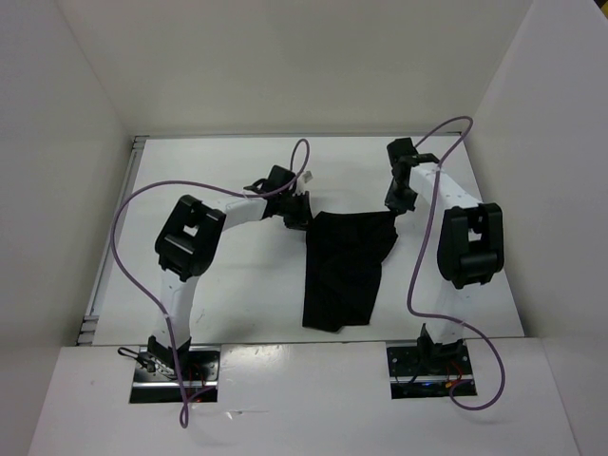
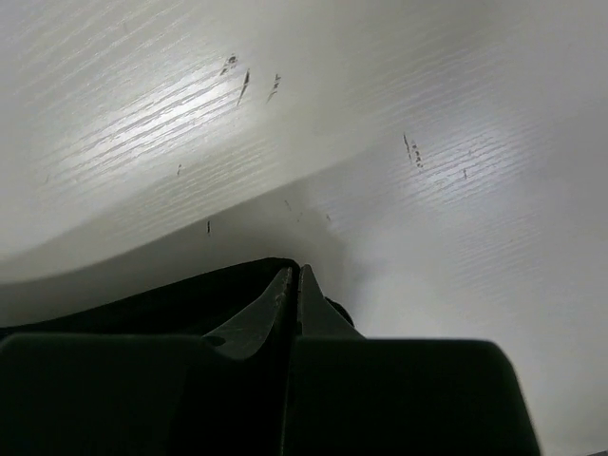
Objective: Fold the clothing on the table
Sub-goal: Move the skirt to the center of the board
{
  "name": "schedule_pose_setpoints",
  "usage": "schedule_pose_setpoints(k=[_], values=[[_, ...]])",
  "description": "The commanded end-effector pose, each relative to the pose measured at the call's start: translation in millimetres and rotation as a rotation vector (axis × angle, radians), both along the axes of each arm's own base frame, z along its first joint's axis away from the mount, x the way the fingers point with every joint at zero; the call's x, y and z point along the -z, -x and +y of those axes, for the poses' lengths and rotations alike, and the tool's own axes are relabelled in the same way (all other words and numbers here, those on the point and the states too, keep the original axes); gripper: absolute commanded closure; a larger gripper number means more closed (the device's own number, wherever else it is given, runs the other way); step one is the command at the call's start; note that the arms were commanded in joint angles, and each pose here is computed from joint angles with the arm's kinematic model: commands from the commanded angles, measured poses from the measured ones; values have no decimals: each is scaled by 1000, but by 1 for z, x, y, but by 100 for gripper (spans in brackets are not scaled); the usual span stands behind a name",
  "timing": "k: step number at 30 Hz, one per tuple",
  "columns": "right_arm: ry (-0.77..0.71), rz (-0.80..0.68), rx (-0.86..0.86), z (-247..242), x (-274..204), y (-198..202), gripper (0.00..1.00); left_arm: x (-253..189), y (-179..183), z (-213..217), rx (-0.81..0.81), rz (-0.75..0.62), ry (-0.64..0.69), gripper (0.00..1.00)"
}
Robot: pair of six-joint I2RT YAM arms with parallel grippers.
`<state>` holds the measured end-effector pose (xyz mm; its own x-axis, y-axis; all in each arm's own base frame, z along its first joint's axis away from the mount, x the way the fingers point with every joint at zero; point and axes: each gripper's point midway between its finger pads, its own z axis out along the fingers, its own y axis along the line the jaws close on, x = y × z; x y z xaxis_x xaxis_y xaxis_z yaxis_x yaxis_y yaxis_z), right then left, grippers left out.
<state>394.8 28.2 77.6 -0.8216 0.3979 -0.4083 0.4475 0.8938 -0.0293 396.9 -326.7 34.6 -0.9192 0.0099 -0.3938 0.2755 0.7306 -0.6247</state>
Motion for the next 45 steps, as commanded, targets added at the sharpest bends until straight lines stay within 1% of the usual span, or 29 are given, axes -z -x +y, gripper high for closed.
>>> schedule_pose_setpoints(k=[1,2,3,5,6,7,8,9,10,11,13,15,16,18,20,21,22,25,26,27,28,29,31,32,34,39,42,43,45], values=[[47,-99,-18,1,-37,-12,100,-16,-13,15,-18,-27,-9,100],[42,-127,-26,6,-46,-18,100,-20,-13,13,-6,-14,-14,100],[30,-197,-36,14,-73,-31,100,-49,-39,12,-7,-81,18,100],[23,-272,-43,16,-108,-43,100,-85,-57,16,-8,-125,35,100],[8,-368,-39,18,-149,-55,100,-114,-67,17,-4,-177,62,100],[8,-396,-46,17,-169,-54,100,-164,-86,17,-9,-288,98,100],[10,-428,-56,17,-188,-56,100,-187,-92,27,-25,-311,110,100],[-2,-511,-53,18,-225,-61,100,-216,-95,32,-22,-363,130,100],[5,-514,-62,17,-237,-55,100,-235,-98,35,-23,-393,147,100],[-1,-535,-85,22,-250,-54,100,-270,-100,45,-26,-452,166,100],[-25,-588,-108,25,-278,-49,100,-297,-90,51,-17,-484,191,100],[-46,-572,-155,38,-275,-40,100,-284,-80,53,-10,-452,187,100],[-55,-577,-161,38,-279,-32,100,-294,-73,55,-9,-491,199,100],[-70,-534,-212,57,-257,-22,100,-271,-60,53,-12,-446,201,100],[-99,-538,-248,67,-253,-7,100,-232,-38,58,-27,-364,207,100],[-106,-453,-270,71,-221,5,100,-229,-30,60,-32,-366,215,100],[-120,-453,-289,75,-219,16,100,-190,-13,64,-25,-268,191,100],[-150,-292,-325,97,-160,59,100,-154,21,62,8,-175,176,94],[-165,-228,-344,102,-137,84,100,-123,46,62,27,-89,154,88],[-202,-179,-356,118,-125,105,100,-117,61,60,44,-69,148,59],[-218,-138,-359,123,-111,119,100,-107,71,64,43,-44,139,52],[-213,-44,-355,120,-86,148,100,-104,80,66,37,-45,122,45],[-222,14,-336,126,-69,174,100,-82,98,77,11,6,85,30],[-226,41,-324,121,-59,186,100,-86,101,80,-6,0,84,22],[-235,33,-312,120,-60,189,100,-83,109,80,-12,13,78,18],[-254,-11,-326,128,-76,182,100,-95,135,56,50,37,117,18],[-278,-49,-344,134,-88,174,100,-108,162,36,113,27,134,22],[-305,-68,-353,140,-94,171,100,-110,164,33,107,12,122,25],[-357,-126,-385,154,-112,159,100,-103,187,28,116,27,81,29]])
